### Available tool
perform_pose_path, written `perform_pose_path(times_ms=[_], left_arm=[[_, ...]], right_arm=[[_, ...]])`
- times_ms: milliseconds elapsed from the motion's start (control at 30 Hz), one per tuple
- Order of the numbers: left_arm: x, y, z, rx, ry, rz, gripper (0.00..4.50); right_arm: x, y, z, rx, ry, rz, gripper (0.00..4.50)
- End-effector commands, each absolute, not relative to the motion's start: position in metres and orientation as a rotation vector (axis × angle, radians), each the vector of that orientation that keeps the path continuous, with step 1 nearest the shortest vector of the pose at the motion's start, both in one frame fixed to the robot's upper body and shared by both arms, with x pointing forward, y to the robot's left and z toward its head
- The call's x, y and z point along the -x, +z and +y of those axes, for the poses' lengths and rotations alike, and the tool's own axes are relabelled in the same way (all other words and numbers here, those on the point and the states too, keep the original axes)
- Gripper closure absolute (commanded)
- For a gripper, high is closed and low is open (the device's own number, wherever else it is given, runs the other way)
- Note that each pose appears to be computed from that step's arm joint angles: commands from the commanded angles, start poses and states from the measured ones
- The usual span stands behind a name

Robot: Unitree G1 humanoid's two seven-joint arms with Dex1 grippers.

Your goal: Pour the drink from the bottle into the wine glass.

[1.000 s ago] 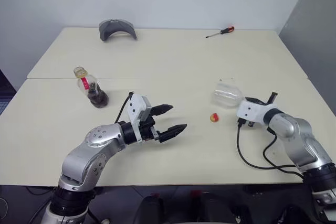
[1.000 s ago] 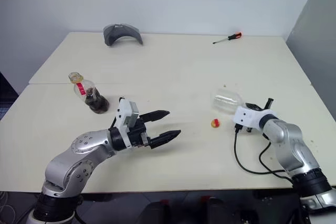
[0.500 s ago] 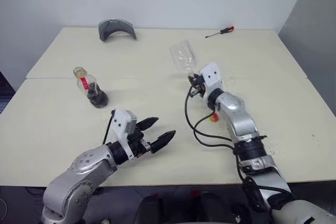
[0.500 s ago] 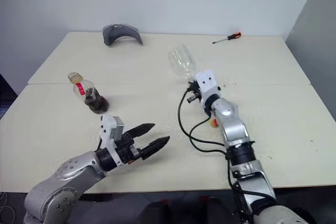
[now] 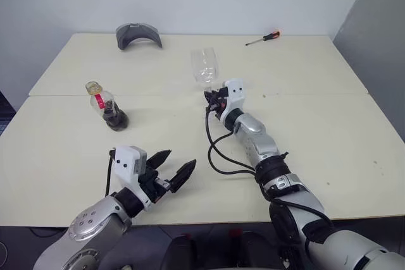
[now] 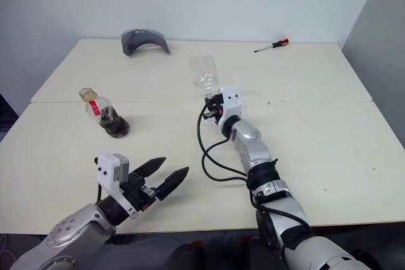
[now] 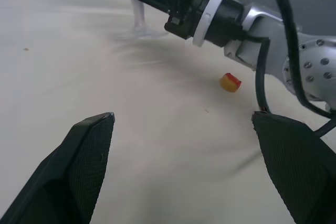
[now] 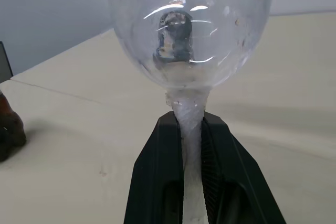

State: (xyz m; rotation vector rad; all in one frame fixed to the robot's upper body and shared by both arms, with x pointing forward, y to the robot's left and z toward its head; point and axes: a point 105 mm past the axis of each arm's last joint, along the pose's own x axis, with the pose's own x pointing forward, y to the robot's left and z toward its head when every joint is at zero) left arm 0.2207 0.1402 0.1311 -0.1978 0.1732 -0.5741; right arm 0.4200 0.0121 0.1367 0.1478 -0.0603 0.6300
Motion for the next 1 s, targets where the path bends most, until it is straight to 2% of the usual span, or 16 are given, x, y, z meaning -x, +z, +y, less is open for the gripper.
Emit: perform_pose_path(times_ms=[33, 267, 567, 1000], left_arm=[[-0.219, 0.143, 0.142, 0.176, -0.556, 0.102, 0.0], [-0.221, 0.144, 0.147, 0.172, -0.512, 0.085, 0.0], [-0.231, 0.144, 0.164, 0.142, -0.385, 0.056, 0.0], [-0.241, 0.154, 0.164, 0.136, -0.395, 0.024, 0.0]], right_arm=[[-0.407, 0.15, 0.055, -0.164, 0.705, -0.13, 4.34], [-0.41, 0.121, 0.038, -0.073, 0.656, -0.062, 4.34], [-0.404, 0.114, 0.006, 0.048, 0.659, -0.053, 4.34], [-0.39, 0.114, -0.024, 0.093, 0.652, 0.021, 4.34]])
